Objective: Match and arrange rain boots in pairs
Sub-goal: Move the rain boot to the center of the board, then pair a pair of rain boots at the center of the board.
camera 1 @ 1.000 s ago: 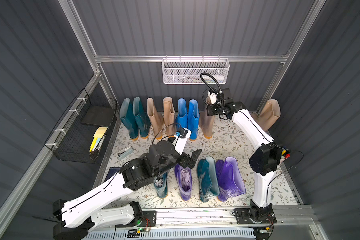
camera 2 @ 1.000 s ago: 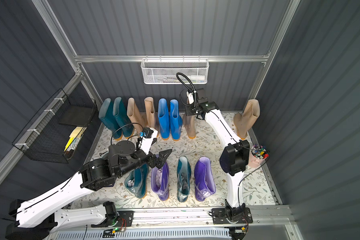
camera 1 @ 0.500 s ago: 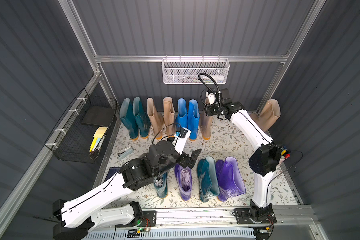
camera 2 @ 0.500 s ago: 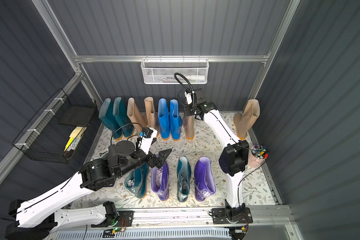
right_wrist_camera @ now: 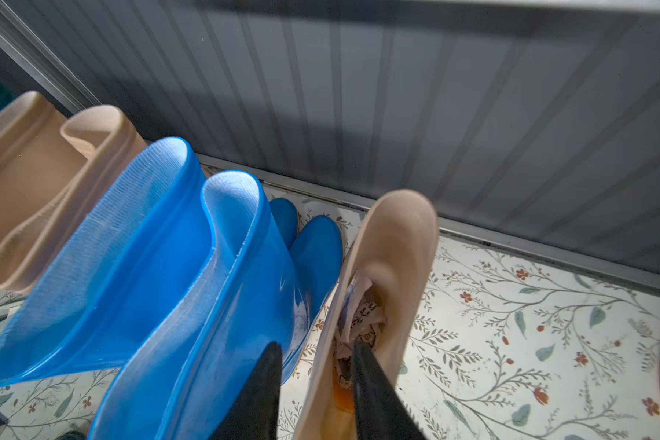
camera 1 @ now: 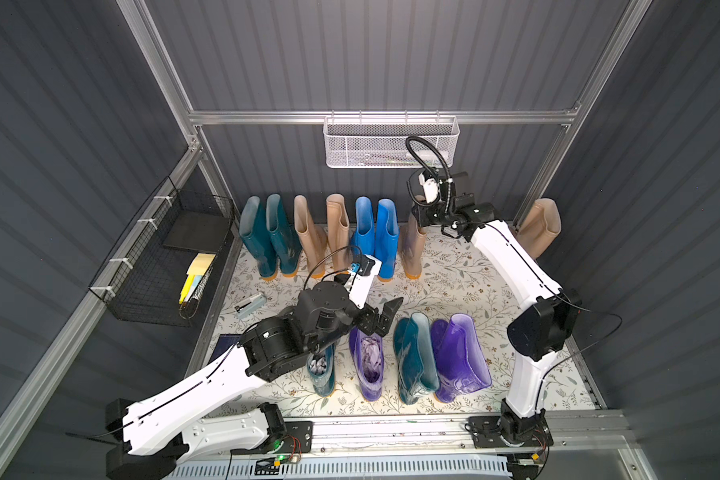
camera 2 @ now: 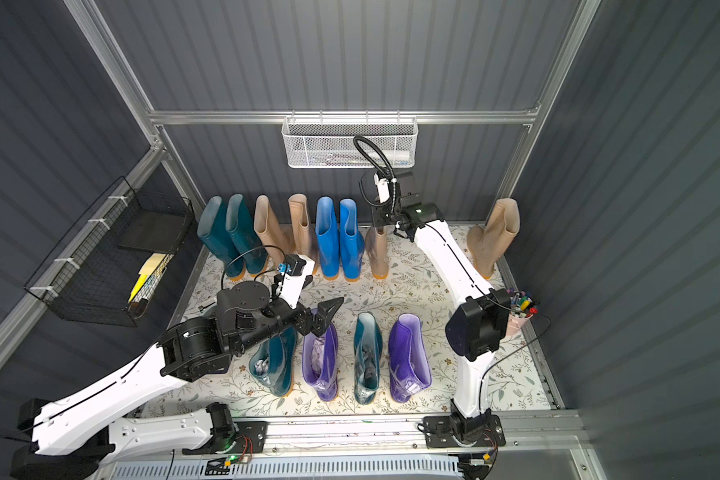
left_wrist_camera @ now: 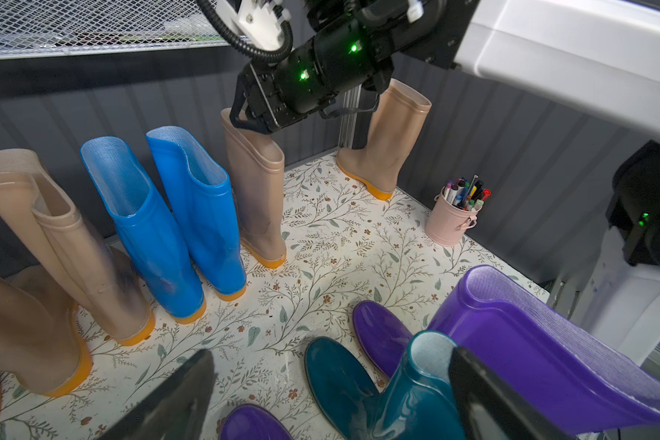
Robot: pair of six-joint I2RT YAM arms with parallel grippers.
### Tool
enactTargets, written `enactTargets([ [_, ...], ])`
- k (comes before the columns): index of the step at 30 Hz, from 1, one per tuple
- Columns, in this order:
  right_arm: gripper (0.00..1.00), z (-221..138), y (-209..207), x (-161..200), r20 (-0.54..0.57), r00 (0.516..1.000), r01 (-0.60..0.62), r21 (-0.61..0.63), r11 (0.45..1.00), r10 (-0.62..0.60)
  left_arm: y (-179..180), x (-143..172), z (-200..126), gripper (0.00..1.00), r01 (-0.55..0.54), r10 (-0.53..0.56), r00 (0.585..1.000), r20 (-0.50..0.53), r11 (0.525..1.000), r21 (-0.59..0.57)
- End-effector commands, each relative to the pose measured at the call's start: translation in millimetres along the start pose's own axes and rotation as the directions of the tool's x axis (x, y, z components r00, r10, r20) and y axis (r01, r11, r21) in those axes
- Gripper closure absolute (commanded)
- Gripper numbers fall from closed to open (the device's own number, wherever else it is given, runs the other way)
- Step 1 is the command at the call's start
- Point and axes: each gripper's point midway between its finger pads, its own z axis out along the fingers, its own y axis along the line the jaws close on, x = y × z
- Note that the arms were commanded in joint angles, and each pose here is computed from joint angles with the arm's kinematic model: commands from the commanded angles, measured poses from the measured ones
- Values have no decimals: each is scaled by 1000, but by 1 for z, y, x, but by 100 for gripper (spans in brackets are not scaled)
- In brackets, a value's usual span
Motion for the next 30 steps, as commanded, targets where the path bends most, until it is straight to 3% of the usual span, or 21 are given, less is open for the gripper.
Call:
enactTargets([
  [1,63,-26,-13,-17,68,998,13,55,998,-17,-3,1,4,2,15,-15,1000,0,1000,9],
  [8,59,-77,-53,-5,153,988,-49,162,986,24,-10,1,9,2,13,-13,1000,-3,999,39],
  [13,56,-121,-96,24,201,976,-134,265,955,81,-20,-2,16,2,10,-10,1000,2,996,83],
  [23,49,-218,-164,84,295,942,-279,435,856,157,-60,-9,50,2,2,-3,1000,1,970,243],
  [30,41,-247,-207,115,312,919,-374,499,782,241,-70,-6,59,2,22,-23,1000,0,957,288],
])
